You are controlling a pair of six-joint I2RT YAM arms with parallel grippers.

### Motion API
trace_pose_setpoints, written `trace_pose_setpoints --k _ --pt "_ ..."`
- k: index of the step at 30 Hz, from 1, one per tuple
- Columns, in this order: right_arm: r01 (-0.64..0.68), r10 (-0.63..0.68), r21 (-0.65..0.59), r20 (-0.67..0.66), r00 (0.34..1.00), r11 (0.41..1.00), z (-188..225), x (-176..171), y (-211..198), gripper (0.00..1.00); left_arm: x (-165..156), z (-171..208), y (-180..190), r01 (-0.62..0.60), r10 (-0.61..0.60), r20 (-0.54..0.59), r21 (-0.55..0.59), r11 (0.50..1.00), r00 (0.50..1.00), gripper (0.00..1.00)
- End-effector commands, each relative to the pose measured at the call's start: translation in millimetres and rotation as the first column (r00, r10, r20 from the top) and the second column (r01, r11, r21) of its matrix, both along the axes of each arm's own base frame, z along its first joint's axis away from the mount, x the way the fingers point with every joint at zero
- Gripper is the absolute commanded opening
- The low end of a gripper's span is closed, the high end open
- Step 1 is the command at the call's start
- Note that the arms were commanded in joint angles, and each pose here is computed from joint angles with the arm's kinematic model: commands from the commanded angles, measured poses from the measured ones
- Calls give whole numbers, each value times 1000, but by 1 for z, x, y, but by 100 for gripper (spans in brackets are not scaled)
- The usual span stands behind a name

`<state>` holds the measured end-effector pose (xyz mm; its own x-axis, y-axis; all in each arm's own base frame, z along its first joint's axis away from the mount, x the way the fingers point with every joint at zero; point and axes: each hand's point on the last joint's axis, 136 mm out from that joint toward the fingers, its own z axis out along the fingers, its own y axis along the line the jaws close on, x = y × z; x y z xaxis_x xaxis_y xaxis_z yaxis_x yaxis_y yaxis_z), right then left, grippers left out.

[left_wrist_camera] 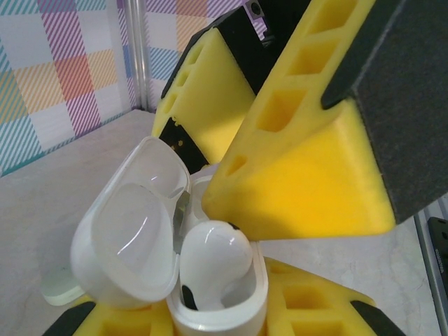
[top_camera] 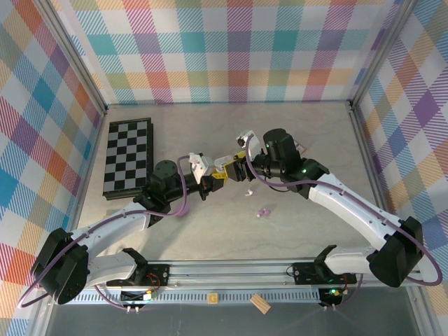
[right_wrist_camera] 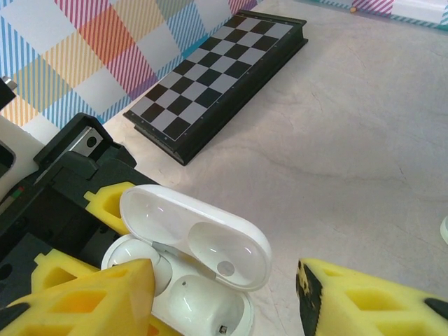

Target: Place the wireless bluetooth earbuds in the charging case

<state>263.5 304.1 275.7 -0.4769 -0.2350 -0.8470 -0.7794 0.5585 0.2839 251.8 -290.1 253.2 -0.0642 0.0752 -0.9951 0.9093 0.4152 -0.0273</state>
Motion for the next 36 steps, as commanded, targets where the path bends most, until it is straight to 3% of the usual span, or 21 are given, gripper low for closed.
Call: trace_pose_setpoints --k 1,10,13,17,20,23,26,29,32,36 --pt "7 -7 17 48 999 1000 15 -4 -10 58 -5 26 2 22 -16 92 -56 998 996 1" --pt "-12 11 69 13 1000 998 21 -10 -8 70 -2 16 6 -2 4 126 -16 1000 992 1" --pt "73 -72 79 -10 997 994 15 0 -21 72 1 10 13 -36 36 126 -6 999 991 1" --pt "264 -244 135 -147 958 955 -4 26 -55 71 4 -2 22 -66 65 109 4 998 992 1" --pt "433 -387 111 -290 875 895 -35 46 -87 70 3 -6 25 -74 73 109 0 997 991 1" --pt "561 -509 -14 -441 740 828 -79 54 -110 68 2 -8 26 -78 77 107 4 997 991 1" --pt "609 -582 -160 -552 597 777 -123 51 -119 58 2 -8 26 -76 75 111 10 997 991 2" --pt "622 -563 -183 -662 494 761 -154 45 -110 50 2 -9 26 -74 72 111 12 997 991 1" --pt "631 -546 -195 -721 426 751 -177 39 -101 45 2 -10 25 -70 68 108 14 997 992 1" --pt "620 -558 -243 -737 382 746 -199 32 -88 41 2 -13 25 -68 66 104 16 998 992 1"
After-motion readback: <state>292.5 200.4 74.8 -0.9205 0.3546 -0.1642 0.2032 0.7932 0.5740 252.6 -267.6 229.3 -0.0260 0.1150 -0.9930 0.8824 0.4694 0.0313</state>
